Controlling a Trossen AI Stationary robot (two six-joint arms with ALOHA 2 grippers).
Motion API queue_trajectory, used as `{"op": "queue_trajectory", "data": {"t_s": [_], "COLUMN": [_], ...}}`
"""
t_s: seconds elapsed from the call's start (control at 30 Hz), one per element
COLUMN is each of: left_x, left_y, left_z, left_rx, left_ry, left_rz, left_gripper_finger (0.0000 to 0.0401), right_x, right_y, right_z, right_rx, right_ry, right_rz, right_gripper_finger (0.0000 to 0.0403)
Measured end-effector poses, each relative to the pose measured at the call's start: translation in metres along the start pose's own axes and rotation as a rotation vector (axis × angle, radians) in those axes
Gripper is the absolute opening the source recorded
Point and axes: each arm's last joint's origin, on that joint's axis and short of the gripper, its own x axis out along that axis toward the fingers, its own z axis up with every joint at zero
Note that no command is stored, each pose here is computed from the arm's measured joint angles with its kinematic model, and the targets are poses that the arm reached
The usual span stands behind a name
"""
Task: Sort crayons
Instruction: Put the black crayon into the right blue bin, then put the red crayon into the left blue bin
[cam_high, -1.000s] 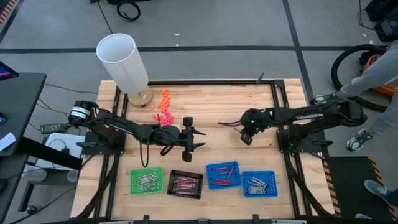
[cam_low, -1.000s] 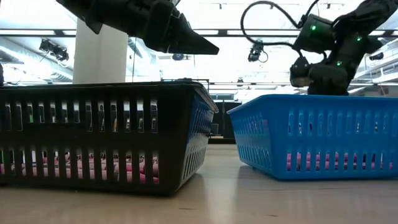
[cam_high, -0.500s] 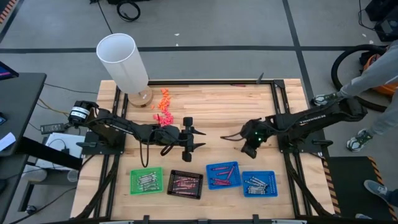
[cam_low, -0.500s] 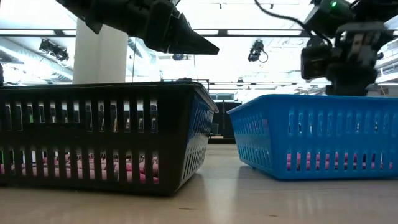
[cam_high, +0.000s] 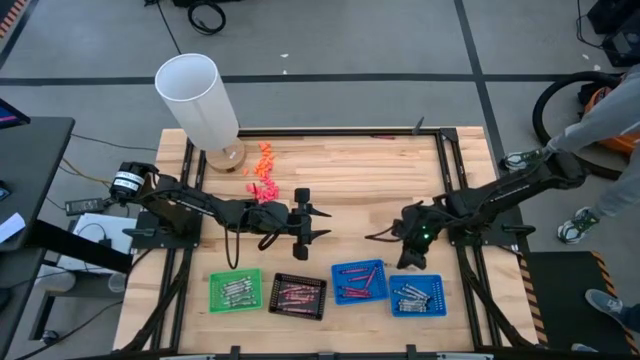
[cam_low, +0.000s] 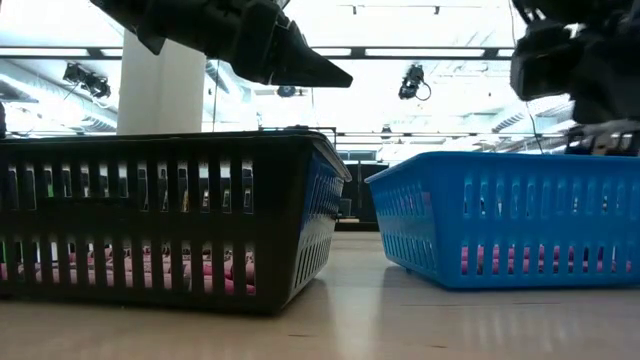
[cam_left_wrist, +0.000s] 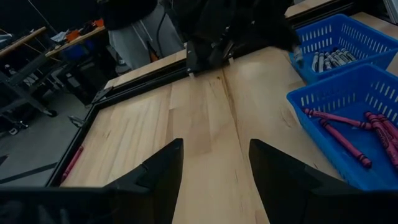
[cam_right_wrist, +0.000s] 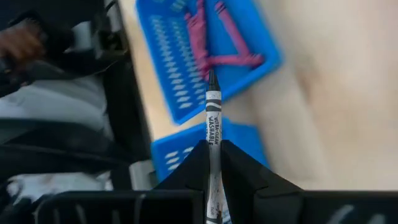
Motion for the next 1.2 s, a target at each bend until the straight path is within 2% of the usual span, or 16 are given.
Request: {"op": "queue_trajectory", "data": {"t_s": [0.3, 0.5, 0.63, 0.8, 1.0, 1.2], "left_x": [0.000, 0.000, 0.000, 0.000, 0.000, 0.000], "left_y": [0.000, 0.000, 0.000, 0.000, 0.000, 0.000], "left_z": [0.000, 0.000, 0.000, 0.000, 0.000, 0.000], "left_rx": [0.000, 0.000, 0.000, 0.000, 0.000, 0.000], "left_ry": [0.000, 0.000, 0.000, 0.000, 0.000, 0.000], "left_rz": [0.000, 0.000, 0.000, 0.000, 0.000, 0.000], "left_gripper_finger": [0.0194, 0.0194, 0.0194, 0.0194, 0.0194, 0.0194], "right_x": [0.012, 0.021, 0.025, 0.029, 0.028, 0.025], "right_y": [0.013, 0.014, 0.011, 0.007, 0.007, 0.012], "right_z": [-0.022, -0.034, -0.040, -0.044, -0.045, -0.039], "right_rx": [0.038, 0.067, 0.106, 0.179, 0.225, 0.210], "right_ry": [0.139, 0.212, 0.233, 0.255, 0.291, 0.292], "right_rz": [0.019, -0.028, -0.101, -0.167, -0.154, -0.128], "right_gripper_finger": [0.0039, 0.0039, 0.0042, 0.0067, 0.0114, 0.0119]}}
